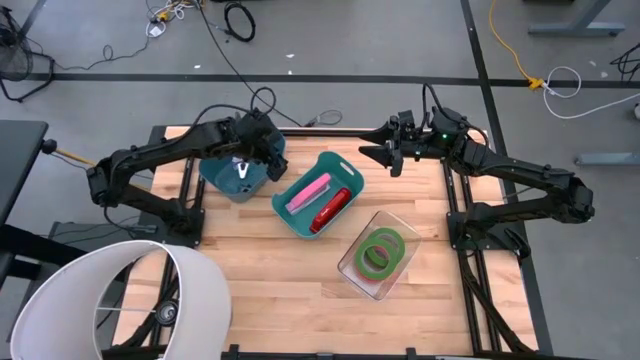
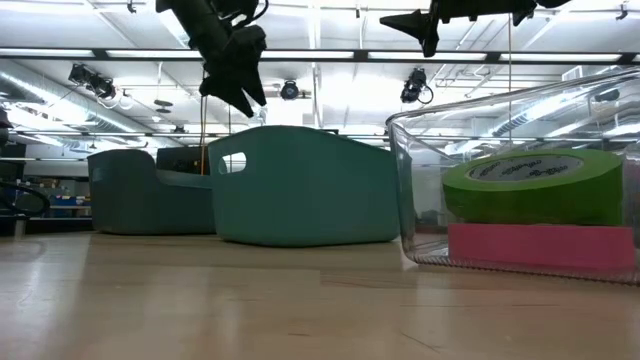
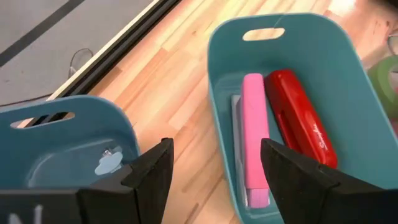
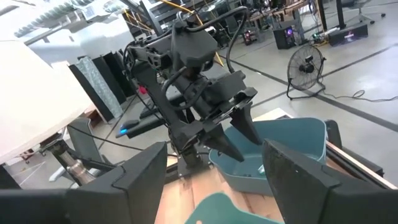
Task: Pick and place Stapler, Stapler remover, tape
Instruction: Return to Home Position
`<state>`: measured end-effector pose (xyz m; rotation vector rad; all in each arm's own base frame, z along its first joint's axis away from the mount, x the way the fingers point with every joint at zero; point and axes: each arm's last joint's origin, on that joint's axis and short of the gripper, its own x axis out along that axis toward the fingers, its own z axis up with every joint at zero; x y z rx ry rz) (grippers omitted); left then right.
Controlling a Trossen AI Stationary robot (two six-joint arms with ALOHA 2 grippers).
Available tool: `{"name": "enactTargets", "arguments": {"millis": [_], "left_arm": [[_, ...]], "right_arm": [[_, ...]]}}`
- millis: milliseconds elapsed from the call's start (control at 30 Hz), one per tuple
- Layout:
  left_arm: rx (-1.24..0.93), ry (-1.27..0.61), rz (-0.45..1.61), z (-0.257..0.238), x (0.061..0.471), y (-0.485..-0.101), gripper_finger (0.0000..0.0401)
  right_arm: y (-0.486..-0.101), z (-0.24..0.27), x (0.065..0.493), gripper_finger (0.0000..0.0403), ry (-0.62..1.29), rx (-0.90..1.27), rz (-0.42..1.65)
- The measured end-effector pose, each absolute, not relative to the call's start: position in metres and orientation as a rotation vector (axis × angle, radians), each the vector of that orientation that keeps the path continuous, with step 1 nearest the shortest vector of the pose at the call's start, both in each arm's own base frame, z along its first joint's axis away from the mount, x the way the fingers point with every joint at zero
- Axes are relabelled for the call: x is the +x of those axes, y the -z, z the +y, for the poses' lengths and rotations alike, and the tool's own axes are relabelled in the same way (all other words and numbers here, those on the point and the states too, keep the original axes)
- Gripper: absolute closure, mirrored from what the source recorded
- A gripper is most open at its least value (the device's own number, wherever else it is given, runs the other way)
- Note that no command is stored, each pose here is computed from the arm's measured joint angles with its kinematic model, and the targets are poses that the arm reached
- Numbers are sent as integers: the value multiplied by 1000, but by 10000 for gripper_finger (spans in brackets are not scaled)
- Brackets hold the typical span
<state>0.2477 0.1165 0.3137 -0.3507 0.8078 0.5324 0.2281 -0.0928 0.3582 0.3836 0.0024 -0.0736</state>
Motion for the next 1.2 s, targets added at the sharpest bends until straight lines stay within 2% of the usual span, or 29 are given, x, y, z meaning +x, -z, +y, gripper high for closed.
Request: {"name": "enactTargets", "arguments": {"millis": [600,900,1200], "left_arm": [[-303,-432,630,101,268,-327,158],[-306,-429,490,104,275,-338,158],[-275,-382,413,94,282,-345,158]], "right_arm": [[-356,-93,228,140,77,305,26],[-356,-92,228,140,70,129,30],[-356,-93,228,140,103,103,30]]}}
